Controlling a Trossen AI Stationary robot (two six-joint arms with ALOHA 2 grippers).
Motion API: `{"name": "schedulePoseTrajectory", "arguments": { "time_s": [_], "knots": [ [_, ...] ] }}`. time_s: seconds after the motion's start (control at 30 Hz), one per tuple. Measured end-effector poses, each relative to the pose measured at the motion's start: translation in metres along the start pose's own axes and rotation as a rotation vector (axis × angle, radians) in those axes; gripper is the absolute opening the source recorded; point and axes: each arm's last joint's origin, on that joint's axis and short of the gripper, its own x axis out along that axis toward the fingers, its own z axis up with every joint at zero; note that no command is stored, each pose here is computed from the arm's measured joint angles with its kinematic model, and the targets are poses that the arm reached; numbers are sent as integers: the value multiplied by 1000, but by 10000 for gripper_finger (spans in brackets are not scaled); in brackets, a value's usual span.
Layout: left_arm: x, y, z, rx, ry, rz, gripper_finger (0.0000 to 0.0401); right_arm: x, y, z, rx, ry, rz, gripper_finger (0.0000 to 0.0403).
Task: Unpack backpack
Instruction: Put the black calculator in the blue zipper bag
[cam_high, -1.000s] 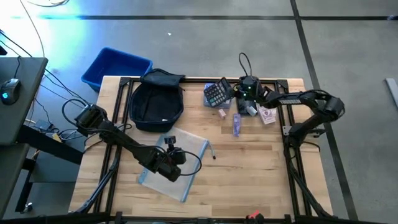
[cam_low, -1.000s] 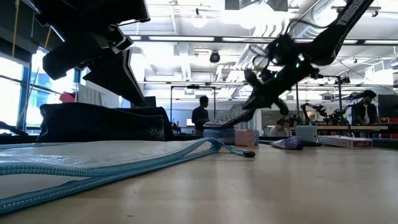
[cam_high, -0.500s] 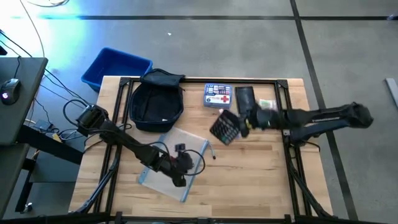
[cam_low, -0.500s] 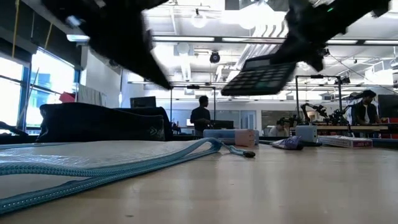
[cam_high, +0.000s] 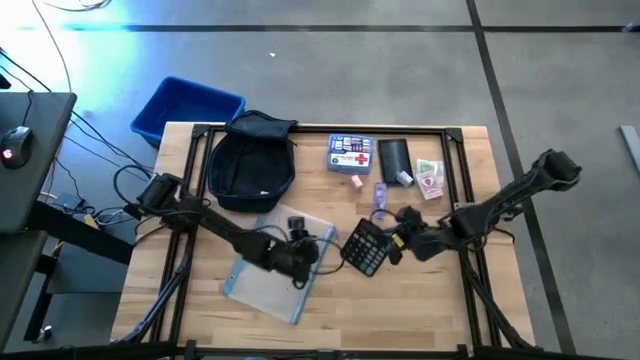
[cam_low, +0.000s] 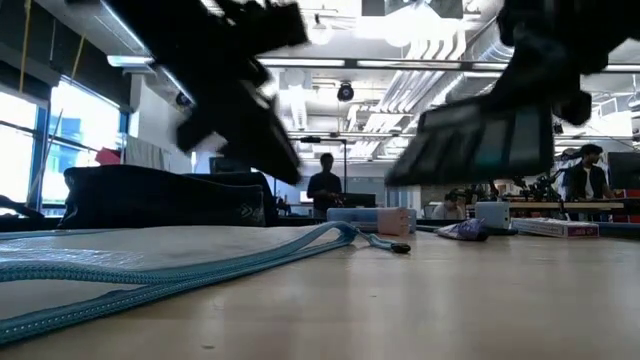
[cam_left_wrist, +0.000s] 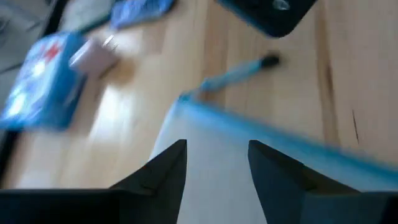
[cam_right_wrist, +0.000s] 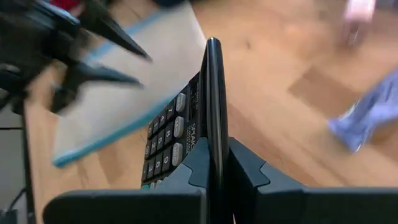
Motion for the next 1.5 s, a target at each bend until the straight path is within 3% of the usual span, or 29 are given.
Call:
{"name": "schedulePoseTrajectory", "arguments": {
  "time_s": [0.1,0.3,0.5,0.67,0.93,1.2,1.37,1.5],
  "knots": [
    [-26,-1,-4,-13,103,85,154,20,1,-4,33,31,-28,9],
    [-62,-23,-40,-46,215,133,137,37,-8,8,119,42,-70,8],
    [-82,-50,-83,-113,216,97,129,49,-11,22,232,32,-32,8],
    [-96,-66,-108,-176,195,51,129,67,-13,16,276,95,-40,8],
    [-100,-75,-130,-233,146,33,129,62,-10,14,306,102,-36,8],
    [-103,-73,-135,-294,213,40,129,51,-13,7,350,63,-115,8],
    [-99,-74,-138,-320,197,32,129,58,-15,10,366,8,-138,8],
    [-88,-77,-140,-334,153,-16,128,69,-12,15,349,-17,-87,8]
  ]
}}
